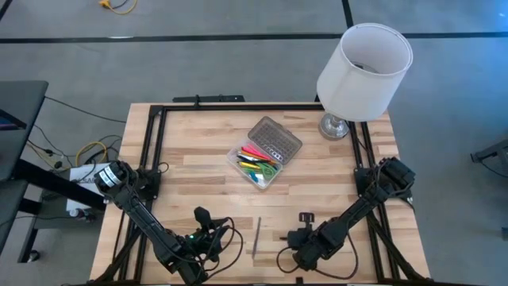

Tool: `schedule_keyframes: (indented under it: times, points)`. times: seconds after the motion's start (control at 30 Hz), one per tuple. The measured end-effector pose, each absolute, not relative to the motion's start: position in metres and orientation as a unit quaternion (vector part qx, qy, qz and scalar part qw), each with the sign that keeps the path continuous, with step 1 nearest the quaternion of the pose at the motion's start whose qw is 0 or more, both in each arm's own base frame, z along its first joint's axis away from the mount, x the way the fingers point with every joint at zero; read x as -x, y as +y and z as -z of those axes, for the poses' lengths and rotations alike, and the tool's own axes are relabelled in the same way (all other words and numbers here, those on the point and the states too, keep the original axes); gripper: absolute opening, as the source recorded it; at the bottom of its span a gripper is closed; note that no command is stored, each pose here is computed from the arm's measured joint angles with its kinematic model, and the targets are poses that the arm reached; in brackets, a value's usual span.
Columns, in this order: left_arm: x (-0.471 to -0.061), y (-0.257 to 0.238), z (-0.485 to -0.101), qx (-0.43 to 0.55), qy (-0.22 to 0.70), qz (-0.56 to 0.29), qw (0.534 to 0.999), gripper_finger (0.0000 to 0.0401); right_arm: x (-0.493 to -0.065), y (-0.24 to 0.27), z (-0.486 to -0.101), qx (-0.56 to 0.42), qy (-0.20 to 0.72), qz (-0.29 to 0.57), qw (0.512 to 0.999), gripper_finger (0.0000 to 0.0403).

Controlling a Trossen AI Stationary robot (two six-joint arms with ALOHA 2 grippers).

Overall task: Pick & place school supplies into a supply box
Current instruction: Put the black pen into the black supply box

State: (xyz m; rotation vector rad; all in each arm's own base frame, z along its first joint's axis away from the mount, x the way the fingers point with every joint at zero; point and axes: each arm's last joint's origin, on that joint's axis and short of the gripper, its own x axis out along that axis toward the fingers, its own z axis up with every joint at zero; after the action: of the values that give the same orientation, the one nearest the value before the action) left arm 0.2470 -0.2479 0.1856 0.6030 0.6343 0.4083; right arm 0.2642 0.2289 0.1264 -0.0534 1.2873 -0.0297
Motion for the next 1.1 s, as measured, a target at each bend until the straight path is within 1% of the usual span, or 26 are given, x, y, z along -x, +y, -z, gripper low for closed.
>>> schedule_keyframes:
  times: [0.1, 0.23, 0.53, 0.7, 0.8, 0.93, 1.1]
  points:
    - [-0.247, -0.248, -0.186, -0.29, 0.305, -0.196, 0.885, 0.0111, -0.264, 0.232, -0.128, 0.055, 0.588, 0.005, 0.807, 0.0021]
    - [-0.247, -0.248, -0.186, -0.291, 0.306, -0.196, 0.885, 0.0111, -0.262, 0.236, -0.13, 0.081, 0.58, 0.003, 0.811, 0.0012]
    - [-0.247, -0.248, -0.186, -0.291, 0.306, -0.196, 0.885, 0.0111, -0.262, 0.235, -0.13, 0.088, 0.576, 0.011, 0.812, 0.0018]
    - [-0.247, -0.248, -0.186, -0.291, 0.306, -0.196, 0.885, 0.0111, -0.264, 0.229, -0.13, 0.09, 0.585, 0.023, 0.806, 0.0012]
    - [-0.247, -0.248, -0.186, -0.291, 0.306, -0.196, 0.885, 0.0111, -0.27, 0.222, -0.135, 0.093, 0.587, 0.047, 0.803, 0.0013]
    - [-0.247, -0.248, -0.186, -0.291, 0.306, -0.196, 0.885, 0.0111, -0.282, 0.213, -0.149, 0.099, 0.579, 0.088, 0.805, 0.0018]
    - [-0.247, -0.248, -0.186, -0.291, 0.306, -0.196, 0.885, 0.0111, -0.295, 0.202, -0.168, 0.119, 0.57, 0.132, 0.803, 0.0015]
